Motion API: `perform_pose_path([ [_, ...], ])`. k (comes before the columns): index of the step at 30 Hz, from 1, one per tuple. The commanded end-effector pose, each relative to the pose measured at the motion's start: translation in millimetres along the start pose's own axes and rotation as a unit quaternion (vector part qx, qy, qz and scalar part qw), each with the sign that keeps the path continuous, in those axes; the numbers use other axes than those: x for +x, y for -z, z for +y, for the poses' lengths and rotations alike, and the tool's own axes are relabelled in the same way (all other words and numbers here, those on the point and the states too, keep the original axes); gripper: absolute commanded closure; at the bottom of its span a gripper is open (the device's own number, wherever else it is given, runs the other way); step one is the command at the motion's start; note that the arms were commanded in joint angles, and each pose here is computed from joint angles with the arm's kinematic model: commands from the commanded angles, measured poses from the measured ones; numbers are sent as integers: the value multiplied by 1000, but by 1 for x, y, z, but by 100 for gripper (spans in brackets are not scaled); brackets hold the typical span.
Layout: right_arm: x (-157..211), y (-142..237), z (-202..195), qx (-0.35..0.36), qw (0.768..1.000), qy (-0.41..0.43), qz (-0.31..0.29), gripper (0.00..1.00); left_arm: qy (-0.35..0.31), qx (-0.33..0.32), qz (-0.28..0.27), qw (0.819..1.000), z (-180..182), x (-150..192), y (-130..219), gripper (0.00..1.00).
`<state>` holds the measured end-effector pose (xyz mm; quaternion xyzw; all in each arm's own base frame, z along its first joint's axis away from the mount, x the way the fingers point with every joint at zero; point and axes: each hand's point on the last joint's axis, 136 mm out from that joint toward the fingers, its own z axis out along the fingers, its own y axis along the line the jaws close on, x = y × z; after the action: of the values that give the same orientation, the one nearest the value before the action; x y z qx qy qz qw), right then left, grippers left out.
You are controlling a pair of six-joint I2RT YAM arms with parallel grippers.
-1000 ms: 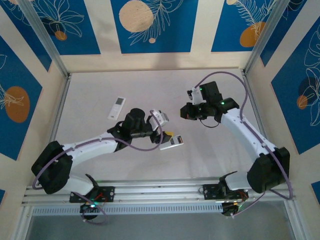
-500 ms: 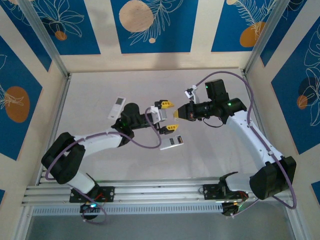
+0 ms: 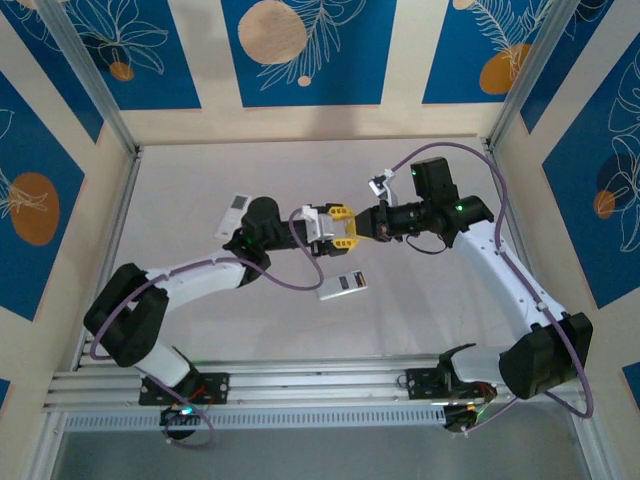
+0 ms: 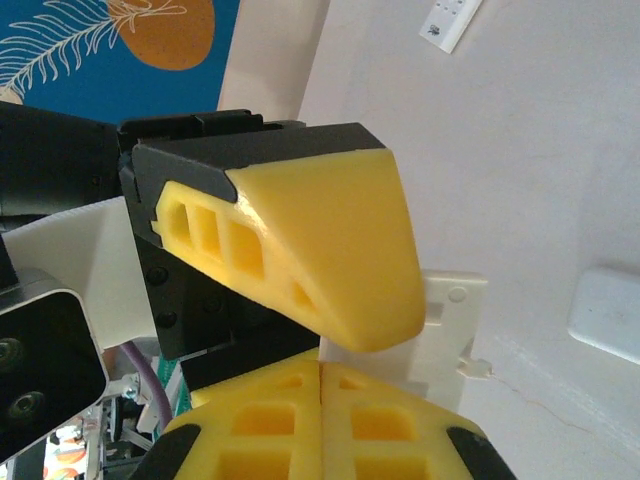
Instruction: Load the batteries into the remote control
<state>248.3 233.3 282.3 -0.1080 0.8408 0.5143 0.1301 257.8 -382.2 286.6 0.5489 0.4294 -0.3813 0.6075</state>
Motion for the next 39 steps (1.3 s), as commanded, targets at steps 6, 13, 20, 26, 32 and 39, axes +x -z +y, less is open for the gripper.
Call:
perform_pose_path([
  [6,-3,6,14,-24,1000,11,-4,73,23,11,85,996,1,17,7,53],
  [13,-21,44,-31,76,991,-29,-104,54,103,-23,335,936,12,79,46,63],
  [20,-7,66,-123,240,952,-151,-116,52,192,-42,581,790,27,177,63,64],
  [26,-2,69,-132,247,948,-161,-122,52,226,-57,628,742,41,242,33,61],
  [32,3,72,-140,254,945,-169,-120,52,210,-36,647,732,27,274,15,53],
  [39,-10,63,-140,251,953,-118,-119,48,194,-78,570,794,52,216,0,20],
])
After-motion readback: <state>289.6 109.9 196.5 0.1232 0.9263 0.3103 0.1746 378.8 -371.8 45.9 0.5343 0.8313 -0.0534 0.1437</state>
